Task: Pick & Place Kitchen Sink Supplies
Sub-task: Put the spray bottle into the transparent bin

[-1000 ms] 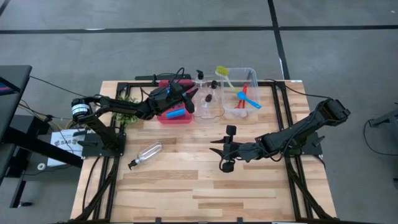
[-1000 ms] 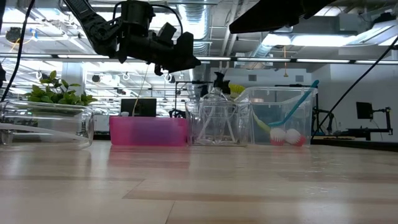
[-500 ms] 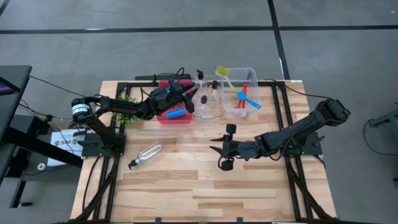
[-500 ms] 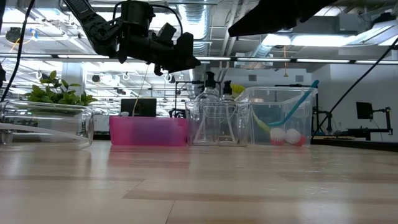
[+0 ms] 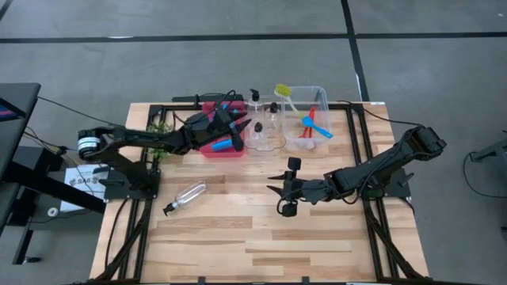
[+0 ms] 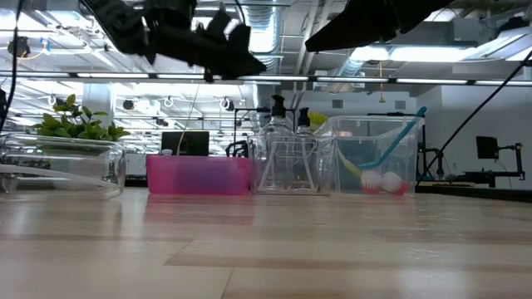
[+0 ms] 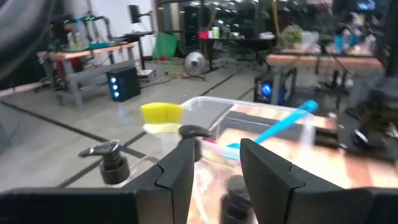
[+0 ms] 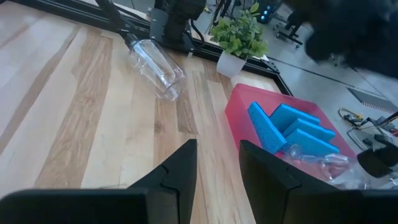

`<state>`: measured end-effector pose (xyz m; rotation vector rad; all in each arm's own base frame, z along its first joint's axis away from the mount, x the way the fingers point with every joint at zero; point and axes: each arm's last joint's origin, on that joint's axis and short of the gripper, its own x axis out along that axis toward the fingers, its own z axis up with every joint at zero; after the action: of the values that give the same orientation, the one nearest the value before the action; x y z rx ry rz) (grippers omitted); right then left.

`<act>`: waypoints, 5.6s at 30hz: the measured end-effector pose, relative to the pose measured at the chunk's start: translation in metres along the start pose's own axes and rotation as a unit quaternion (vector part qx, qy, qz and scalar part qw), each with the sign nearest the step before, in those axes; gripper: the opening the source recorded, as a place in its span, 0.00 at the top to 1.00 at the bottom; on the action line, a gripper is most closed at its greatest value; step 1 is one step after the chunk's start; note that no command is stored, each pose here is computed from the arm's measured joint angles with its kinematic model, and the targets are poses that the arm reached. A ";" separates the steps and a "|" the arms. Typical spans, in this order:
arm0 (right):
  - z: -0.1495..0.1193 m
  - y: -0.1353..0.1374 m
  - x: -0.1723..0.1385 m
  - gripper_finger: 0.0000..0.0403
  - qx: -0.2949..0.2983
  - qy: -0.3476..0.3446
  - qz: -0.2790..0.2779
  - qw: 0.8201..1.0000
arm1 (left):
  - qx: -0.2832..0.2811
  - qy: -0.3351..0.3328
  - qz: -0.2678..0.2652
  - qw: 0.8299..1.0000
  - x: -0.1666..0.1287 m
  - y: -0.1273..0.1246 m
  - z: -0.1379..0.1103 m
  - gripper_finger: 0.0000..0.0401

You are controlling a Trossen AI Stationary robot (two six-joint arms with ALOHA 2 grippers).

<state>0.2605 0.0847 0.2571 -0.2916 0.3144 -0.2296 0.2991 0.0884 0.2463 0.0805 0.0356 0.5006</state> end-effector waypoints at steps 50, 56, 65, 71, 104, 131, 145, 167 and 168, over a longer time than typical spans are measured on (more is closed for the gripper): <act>-0.001 0.001 0.000 0.72 0.028 0.002 0.003 1.000 | -0.094 0.669 -0.059 0.735 -0.228 -0.066 -0.022 0.67; -0.001 0.001 0.000 0.72 0.028 0.003 0.003 1.000 | -0.045 0.692 -0.043 0.720 -0.224 -0.078 -0.036 0.65; -0.001 0.001 0.000 0.72 0.028 0.003 0.003 1.000 | -0.022 0.701 -0.028 0.712 -0.221 -0.084 -0.044 0.52; -0.001 0.001 0.000 0.72 0.029 0.004 0.003 1.000 | -0.021 0.696 -0.025 0.717 -0.220 -0.084 -0.044 0.45; -0.001 0.001 0.000 0.72 0.034 0.006 0.003 0.999 | -0.044 0.713 -0.019 0.700 -0.227 -0.078 -0.096 0.49; -0.002 -0.003 0.002 0.72 0.032 0.008 -0.007 0.999 | -0.036 0.605 -0.152 0.781 -0.199 -0.093 -0.091 0.66; -0.003 -0.007 0.005 0.72 0.034 0.011 -0.014 0.999 | -0.001 0.489 -0.211 0.846 -0.155 -0.083 -0.082 0.65; -0.003 -0.007 0.005 0.72 0.034 0.011 -0.014 0.999 | 0.165 0.433 -0.270 0.844 -0.061 -0.136 -0.079 0.64; -0.003 -0.007 0.005 0.72 0.034 0.011 -0.014 0.999 | 0.174 0.432 -0.274 0.841 -0.057 -0.140 -0.080 0.64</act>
<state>0.2626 0.0762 0.2557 -0.2267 0.3236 -0.2706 0.3117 -0.0562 0.1551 0.1893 1.0195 -0.0892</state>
